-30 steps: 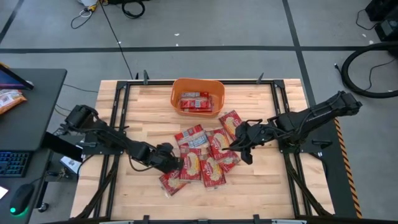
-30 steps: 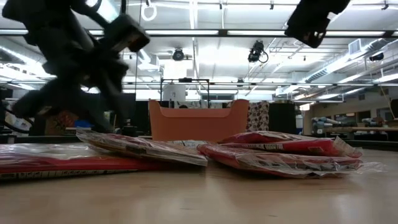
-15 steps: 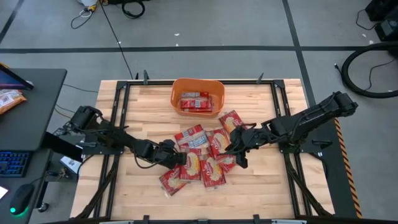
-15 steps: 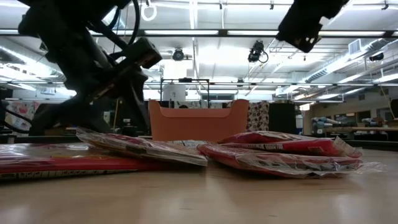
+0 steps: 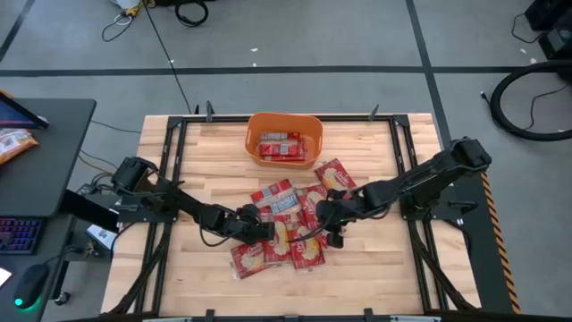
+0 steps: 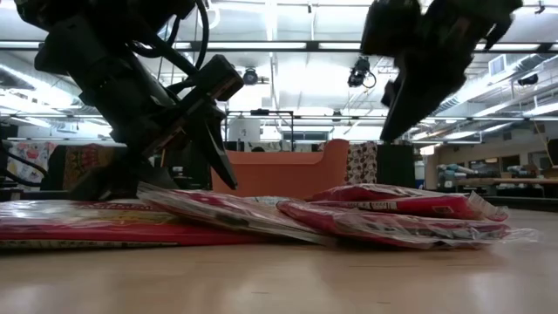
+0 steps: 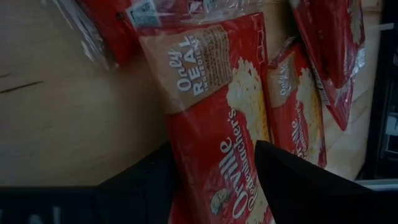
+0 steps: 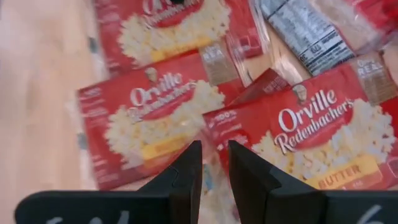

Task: Sort popcorn bags into baskets
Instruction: Put the popcorn bag into the orange bin

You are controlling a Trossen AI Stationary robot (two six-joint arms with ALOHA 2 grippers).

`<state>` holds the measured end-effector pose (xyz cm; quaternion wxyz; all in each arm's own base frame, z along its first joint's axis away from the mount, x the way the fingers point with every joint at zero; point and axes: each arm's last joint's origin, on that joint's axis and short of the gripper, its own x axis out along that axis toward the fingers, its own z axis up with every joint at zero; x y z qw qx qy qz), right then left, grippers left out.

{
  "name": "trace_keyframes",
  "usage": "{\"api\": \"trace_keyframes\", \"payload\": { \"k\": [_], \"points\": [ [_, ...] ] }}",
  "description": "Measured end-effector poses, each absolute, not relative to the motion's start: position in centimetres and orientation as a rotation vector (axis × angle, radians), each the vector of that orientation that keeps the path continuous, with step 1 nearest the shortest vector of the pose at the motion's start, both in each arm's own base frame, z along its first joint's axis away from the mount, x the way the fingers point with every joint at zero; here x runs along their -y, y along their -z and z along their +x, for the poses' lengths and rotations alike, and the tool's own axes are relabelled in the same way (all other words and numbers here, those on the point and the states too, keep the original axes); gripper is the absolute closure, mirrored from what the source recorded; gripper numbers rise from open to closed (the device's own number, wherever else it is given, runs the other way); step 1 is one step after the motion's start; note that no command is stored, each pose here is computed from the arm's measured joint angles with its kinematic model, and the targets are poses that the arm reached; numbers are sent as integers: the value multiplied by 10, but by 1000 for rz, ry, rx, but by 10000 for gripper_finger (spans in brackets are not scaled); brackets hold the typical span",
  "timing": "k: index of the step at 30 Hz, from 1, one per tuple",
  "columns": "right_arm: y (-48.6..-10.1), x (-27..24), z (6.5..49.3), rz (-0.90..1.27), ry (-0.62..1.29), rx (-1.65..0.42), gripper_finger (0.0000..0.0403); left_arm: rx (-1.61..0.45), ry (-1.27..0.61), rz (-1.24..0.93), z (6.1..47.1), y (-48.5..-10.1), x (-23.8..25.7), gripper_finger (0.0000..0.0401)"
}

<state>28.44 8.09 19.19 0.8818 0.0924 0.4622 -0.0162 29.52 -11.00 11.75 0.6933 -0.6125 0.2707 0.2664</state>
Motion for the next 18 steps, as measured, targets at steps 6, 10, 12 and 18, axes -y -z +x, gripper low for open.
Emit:
{"api": "trace_keyframes", "payload": {
  "k": [6,10,12,18],
  "points": [
    [-166,-77,300,186,23,-994,321,-613,-585,-1364,295,-117,111,201],
    [-155,-74,307,191,34,-998,321,-617,-585,-1364,295,-117,111,221],
    [-151,-73,310,194,39,-997,321,-618,-585,-1364,295,-117,111,235],
    [-149,-70,314,205,28,-980,321,-622,-582,-1367,295,-116,111,296]
  ]
}}
